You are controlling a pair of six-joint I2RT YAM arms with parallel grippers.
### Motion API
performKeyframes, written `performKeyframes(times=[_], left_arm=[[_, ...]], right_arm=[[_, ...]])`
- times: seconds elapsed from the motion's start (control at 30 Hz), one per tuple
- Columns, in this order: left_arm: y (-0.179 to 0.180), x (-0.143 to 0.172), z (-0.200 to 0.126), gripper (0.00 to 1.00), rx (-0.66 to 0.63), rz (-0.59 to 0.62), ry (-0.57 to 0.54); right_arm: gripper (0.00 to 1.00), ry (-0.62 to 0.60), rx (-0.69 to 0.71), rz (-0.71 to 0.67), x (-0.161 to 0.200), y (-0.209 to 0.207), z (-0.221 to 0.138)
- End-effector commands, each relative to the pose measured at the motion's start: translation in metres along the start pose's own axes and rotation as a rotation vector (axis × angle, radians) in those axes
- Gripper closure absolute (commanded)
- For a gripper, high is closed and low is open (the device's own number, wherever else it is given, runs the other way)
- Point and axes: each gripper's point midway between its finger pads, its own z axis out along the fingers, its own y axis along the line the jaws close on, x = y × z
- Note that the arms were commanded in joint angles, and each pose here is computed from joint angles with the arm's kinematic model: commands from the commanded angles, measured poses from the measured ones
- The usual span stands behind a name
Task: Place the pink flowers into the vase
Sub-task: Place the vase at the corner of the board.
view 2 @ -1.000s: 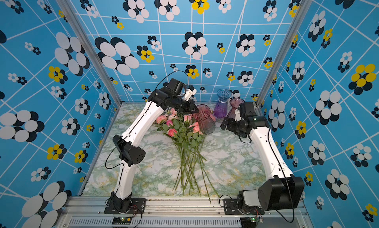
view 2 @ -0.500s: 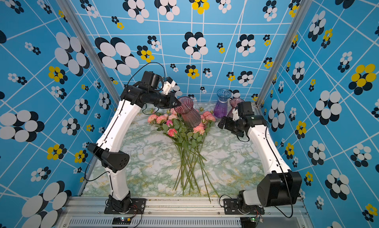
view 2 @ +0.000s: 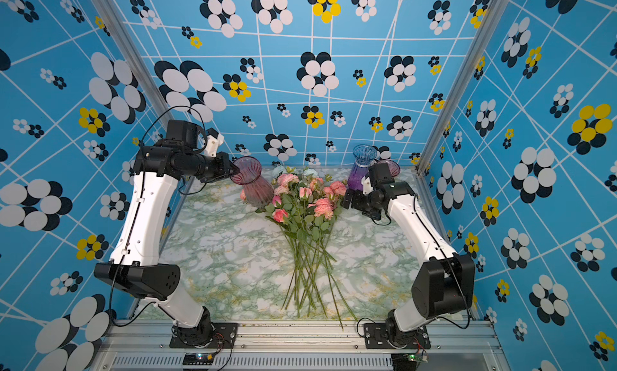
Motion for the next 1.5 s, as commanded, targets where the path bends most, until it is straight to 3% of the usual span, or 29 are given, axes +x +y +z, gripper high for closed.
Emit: performKeyframes(times=[0.0,0.23,0.67,1.07,1.47], left_arm=[[0.012,-0.014,-0.032,1.0,-0.018,0.016,-0.108],[0.069,-0.02,-0.034,1.0,-0.139,-0.064,-0.095],[0.153,-0.054,-0.036,1.0,-0.208,-0.22,-0.144],[0.209,-0.058,0.008,1.0,-0.222,-0.3,-0.118],[0.243,-0.059,0.048,1.0,-0.225,-0.328,-0.094]], right_arm=[[0.01,0.0,-0.044,-0.014,-0.007,0.015,0.006],[0.01,0.03,-0.061,-0.024,-0.005,0.021,0.018],[0.01,0.06,-0.058,-0.031,0.001,0.021,0.026],[0.01,0.086,-0.043,-0.036,0.007,0.019,0.03],[0.01,0.108,-0.022,-0.048,0.012,0.019,0.031]])
